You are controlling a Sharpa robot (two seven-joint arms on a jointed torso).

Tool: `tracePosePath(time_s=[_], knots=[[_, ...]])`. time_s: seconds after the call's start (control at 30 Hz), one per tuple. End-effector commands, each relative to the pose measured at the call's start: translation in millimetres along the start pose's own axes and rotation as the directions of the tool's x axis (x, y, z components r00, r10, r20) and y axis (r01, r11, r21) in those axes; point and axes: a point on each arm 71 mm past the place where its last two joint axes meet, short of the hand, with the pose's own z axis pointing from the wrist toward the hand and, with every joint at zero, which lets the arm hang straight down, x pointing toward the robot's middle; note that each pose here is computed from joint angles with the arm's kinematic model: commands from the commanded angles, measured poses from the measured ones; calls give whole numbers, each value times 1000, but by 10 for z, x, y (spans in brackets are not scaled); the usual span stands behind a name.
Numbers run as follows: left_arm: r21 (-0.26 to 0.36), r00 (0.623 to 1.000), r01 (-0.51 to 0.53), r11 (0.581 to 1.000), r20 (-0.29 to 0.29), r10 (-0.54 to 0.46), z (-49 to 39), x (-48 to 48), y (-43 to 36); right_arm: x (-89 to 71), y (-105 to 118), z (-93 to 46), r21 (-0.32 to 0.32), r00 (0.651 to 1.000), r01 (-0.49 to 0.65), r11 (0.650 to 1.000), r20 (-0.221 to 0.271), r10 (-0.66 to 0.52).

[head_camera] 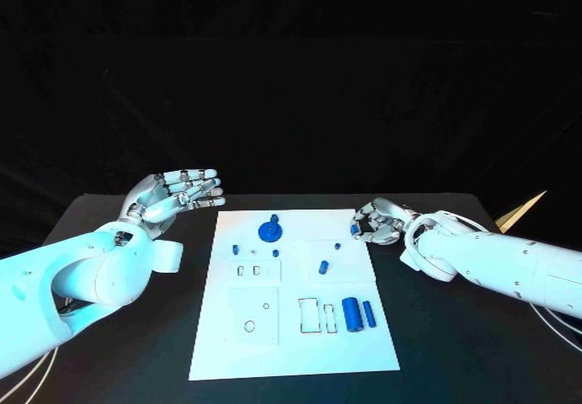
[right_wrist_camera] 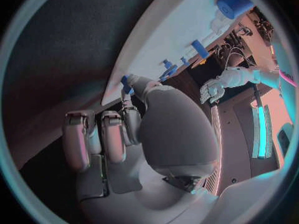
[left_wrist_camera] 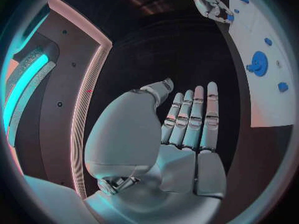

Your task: Assemble the parts on the task board

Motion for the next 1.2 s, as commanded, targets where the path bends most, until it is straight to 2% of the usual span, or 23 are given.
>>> tracePosePath(time_s=[0.03,0.27,0.73,0.93,1.2], knots=[[3,1000,1,1000,-3,-1,1,9,-7,16,6,1,-2,1000,2,1000,-8,-2],[3,1000,0,1000,-2,0,0,4,-7,15,26,4,-5,1000,4,1000,7,-4],[0,1000,-3,1000,3,3,1,-25,-3,-16,148,-52,59,995,-24,998,100,18],[-3,1000,-6,1000,8,6,13,-41,7,-39,440,-84,50,993,-46,998,115,40],[-7,1000,-8,1000,12,8,72,-36,49,192,1081,-98,-46,997,-41,998,66,44]])
